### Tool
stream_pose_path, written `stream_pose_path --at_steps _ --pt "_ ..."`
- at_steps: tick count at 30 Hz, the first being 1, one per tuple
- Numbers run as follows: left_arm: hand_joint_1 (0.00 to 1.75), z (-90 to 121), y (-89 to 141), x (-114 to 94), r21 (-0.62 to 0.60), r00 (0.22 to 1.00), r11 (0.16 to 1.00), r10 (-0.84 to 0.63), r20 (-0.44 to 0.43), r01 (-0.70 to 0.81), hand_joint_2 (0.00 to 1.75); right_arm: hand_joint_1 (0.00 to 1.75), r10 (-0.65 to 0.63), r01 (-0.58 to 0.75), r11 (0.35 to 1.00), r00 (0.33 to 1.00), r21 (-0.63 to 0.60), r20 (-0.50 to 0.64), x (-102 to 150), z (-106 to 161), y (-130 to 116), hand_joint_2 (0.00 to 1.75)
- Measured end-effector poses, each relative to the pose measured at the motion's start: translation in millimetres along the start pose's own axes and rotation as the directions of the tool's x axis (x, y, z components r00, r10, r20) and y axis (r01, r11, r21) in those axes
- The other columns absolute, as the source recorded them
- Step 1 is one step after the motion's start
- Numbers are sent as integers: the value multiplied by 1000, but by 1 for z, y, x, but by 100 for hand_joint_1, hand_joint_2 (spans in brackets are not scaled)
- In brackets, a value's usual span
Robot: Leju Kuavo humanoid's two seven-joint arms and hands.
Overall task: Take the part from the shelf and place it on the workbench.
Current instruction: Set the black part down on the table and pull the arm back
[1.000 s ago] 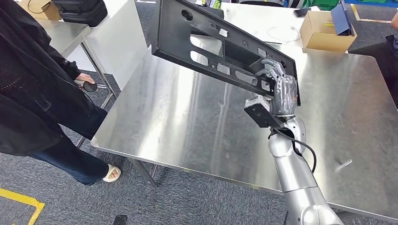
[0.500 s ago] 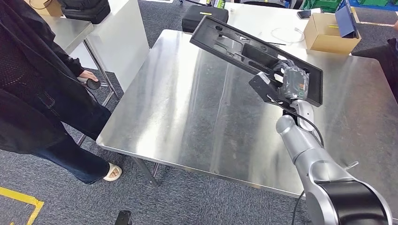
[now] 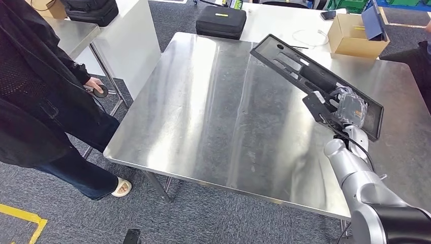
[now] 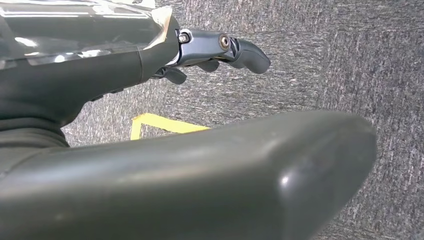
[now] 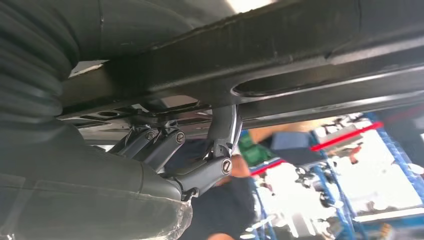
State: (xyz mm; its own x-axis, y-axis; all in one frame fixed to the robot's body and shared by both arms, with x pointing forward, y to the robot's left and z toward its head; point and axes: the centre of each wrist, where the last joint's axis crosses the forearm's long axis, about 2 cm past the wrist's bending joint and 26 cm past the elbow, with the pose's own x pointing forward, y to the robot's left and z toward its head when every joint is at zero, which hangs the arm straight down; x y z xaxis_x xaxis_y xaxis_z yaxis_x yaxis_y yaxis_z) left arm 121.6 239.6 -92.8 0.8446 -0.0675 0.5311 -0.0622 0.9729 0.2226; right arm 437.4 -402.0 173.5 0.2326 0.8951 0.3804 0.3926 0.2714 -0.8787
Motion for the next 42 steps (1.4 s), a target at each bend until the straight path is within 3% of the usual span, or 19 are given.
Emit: stream_pose_path --at_steps 11,15,20,24,42 --pt "0 1 1 -2 23 1000 1000 -16 -3 16 0 175 -6 7 996 1000 87 -4 -34 35 24 175" --pt "0 1 2 -4 65 999 997 -42 -18 43 175 0 10 -9 989 1000 145 -4 -40 53 38 0" --pt "0 2 3 -7 99 997 993 -52 -50 56 175 0 13 -11 983 1000 181 -12 -41 64 46 0" --pt "0 3 3 -10 97 997 994 -49 -58 55 0 0 13 -10 982 1000 186 -16 -41 64 46 0" --pt "0 4 4 -13 64 995 996 -54 -79 59 0 0 23 -28 966 999 258 22 -31 60 47 0"
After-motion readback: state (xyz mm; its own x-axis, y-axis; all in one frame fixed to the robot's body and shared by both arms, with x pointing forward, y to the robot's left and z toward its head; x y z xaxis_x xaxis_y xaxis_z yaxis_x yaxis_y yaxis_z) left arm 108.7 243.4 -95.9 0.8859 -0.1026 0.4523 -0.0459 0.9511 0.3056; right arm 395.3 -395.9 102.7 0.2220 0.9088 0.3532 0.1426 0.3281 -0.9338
